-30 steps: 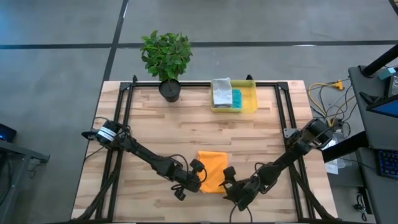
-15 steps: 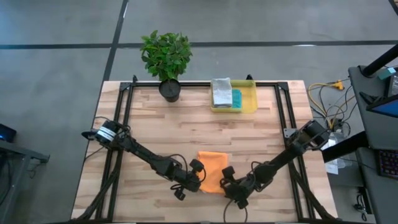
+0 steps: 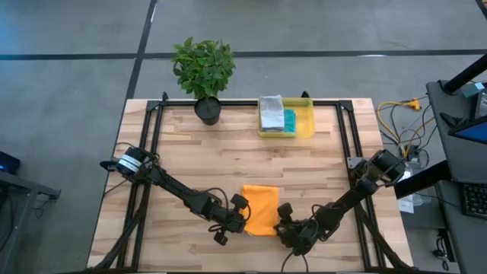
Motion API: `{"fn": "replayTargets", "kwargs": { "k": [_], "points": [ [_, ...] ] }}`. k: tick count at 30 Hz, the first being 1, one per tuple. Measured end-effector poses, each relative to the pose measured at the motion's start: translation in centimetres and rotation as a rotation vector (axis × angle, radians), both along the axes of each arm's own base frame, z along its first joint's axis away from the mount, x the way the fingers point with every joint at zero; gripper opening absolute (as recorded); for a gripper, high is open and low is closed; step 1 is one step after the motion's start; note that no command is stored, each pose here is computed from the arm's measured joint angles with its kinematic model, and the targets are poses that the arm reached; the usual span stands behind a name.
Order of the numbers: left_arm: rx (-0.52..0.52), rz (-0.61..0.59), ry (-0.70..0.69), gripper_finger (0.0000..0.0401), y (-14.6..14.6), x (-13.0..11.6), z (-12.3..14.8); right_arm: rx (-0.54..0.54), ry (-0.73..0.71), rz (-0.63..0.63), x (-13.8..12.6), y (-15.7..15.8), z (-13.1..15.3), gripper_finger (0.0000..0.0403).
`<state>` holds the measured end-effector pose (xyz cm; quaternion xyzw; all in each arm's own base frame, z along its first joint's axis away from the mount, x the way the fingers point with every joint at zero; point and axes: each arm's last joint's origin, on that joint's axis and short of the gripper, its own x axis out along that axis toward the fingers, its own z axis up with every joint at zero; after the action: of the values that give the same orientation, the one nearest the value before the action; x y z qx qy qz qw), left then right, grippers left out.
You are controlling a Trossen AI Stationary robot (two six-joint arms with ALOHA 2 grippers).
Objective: Fold microfiber towels
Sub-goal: Fold the orange microfiber towel
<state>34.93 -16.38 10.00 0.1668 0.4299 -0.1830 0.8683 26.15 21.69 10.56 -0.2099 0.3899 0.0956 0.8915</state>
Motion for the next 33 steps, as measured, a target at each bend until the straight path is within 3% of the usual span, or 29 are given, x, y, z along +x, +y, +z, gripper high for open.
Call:
{"fn": "replayTargets", "kwargs": {
  "k": [9,15,18,21,25,33],
  "points": [
    [-0.006,0.000,-0.011,0.0010,0.0,0.0,-0.1,0.009,-0.003,-0.023,-0.1,0.0,-0.1,0.0014],
    [-0.040,-0.008,-0.047,0.0002,0.0,0.0,1.7,0.189,-0.022,-0.177,-0.1,0.0,1.0,0.0010],
    [-0.071,-0.023,-0.066,0.0002,0.0,-0.1,2.8,0.294,-0.021,-0.195,-0.1,0.1,2.3,0.0009],
    [-0.188,-0.056,-0.040,0.0001,0.2,-0.2,3.7,0.400,0.007,-0.174,-0.2,0.3,3.3,0.0009],
    [-0.455,-0.113,0.048,0.0001,0.3,0.2,4.2,0.561,0.045,-0.068,-0.1,1.0,3.7,0.0009],
    [-0.540,-0.113,0.046,0.0000,1.2,0.7,4.4,0.727,0.039,-0.120,-0.4,0.6,3.2,0.0009]
  ]
}}
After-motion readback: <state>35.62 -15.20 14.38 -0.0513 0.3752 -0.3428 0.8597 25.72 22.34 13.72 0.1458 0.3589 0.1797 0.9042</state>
